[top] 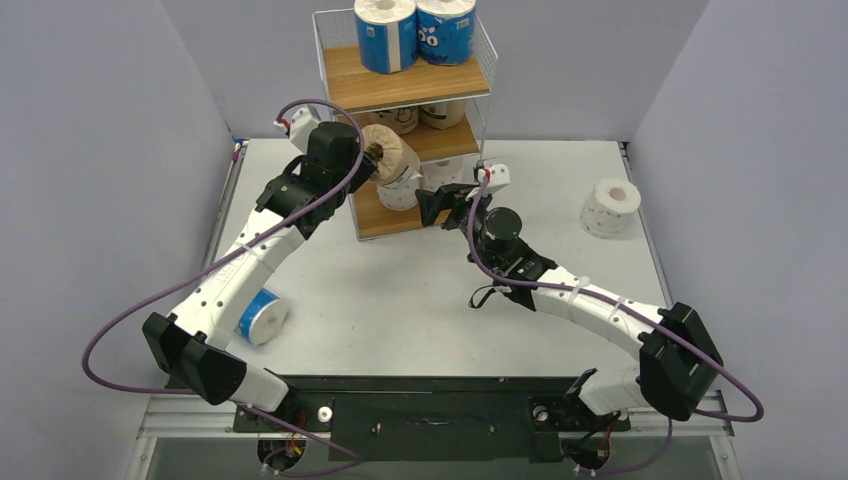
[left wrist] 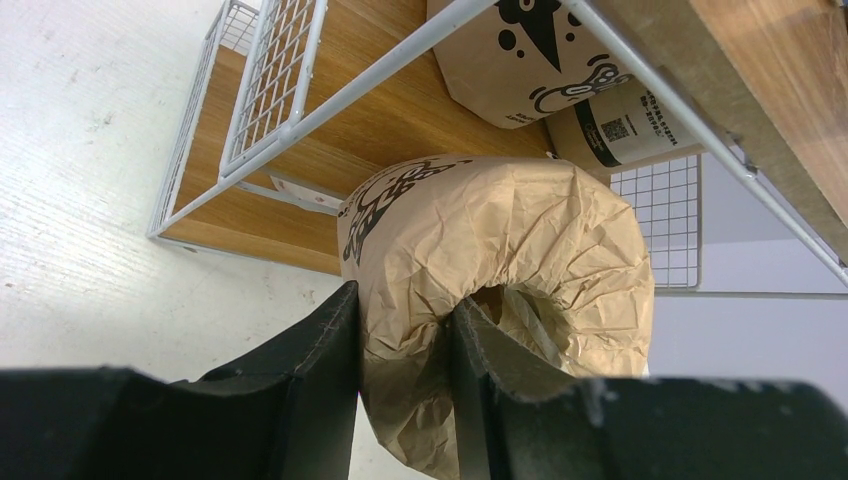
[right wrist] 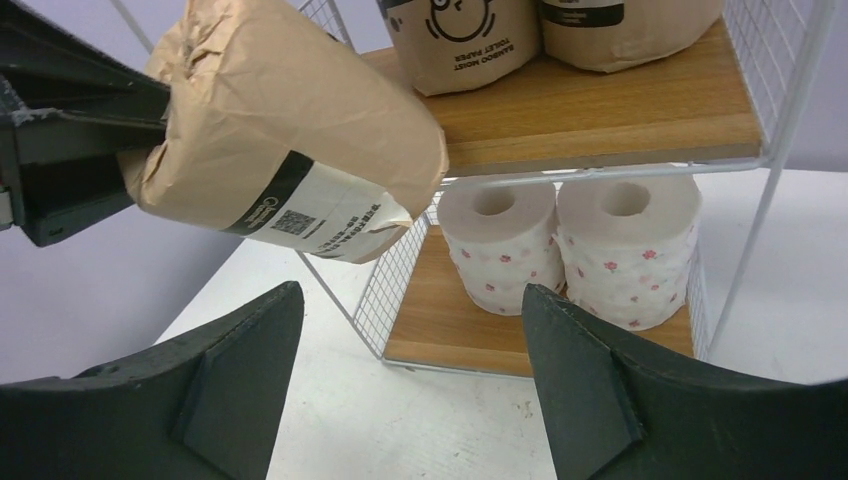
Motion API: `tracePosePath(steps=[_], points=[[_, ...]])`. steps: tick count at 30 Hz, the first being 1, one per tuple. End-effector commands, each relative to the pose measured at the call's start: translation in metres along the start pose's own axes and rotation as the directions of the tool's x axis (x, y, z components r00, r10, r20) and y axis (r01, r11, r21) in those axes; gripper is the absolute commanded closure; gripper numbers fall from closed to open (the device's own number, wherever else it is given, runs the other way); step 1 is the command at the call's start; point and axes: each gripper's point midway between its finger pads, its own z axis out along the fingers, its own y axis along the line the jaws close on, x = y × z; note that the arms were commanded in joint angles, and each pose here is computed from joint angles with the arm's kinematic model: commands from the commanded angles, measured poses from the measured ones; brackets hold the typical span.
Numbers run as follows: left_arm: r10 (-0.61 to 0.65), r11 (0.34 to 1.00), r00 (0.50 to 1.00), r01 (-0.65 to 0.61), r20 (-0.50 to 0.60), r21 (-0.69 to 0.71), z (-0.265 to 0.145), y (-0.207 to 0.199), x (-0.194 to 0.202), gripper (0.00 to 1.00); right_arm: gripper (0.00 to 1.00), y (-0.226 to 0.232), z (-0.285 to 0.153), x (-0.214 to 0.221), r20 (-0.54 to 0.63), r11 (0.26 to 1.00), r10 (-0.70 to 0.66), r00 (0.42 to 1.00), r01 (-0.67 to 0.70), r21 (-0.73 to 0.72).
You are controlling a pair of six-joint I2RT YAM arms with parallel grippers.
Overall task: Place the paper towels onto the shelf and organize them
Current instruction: Place the paper towel on the shelf.
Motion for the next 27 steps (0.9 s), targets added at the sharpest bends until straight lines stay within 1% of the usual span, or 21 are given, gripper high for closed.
tracePosePath(steps=[1, 4, 14, 21, 27], points=[[-0.090, 0.990, 0.993, 0.080, 0.082, 0.118, -0.024, -0.035, -0.040, 0.74, 0.23, 0.025, 0.000, -0.019, 0.067, 0.995, -0.027, 0.997, 0.033, -0.095], [-0.088, 0.989, 0.992, 0.077, 0.089, 0.123, -0.028, -0.037, -0.042, 0.75, 0.22, 0.032, 0.003, -0.020, 0.068, 0.992, -0.047, 0.997, 0.055, -0.116], [-0.063, 0.993, 0.993, 0.052, 0.103, 0.103, -0.030, -0.037, -0.048, 0.73, 0.23, 0.047, 0.031, -0.014, 0.030, 0.982, -0.113, 0.993, 0.116, -0.150], [-0.042, 0.996, 0.993, 0.033, 0.109, 0.083, -0.025, -0.037, -0.051, 0.71, 0.24, 0.050, 0.042, -0.020, 0.067, 0.981, -0.120, 0.991, 0.129, -0.145], [-0.042, 0.997, 0.993, 0.034, 0.109, 0.072, -0.019, -0.035, -0.052, 0.69, 0.24, 0.054, 0.055, -0.023, 0.076, 0.978, -0.141, 0.987, 0.150, -0.142]])
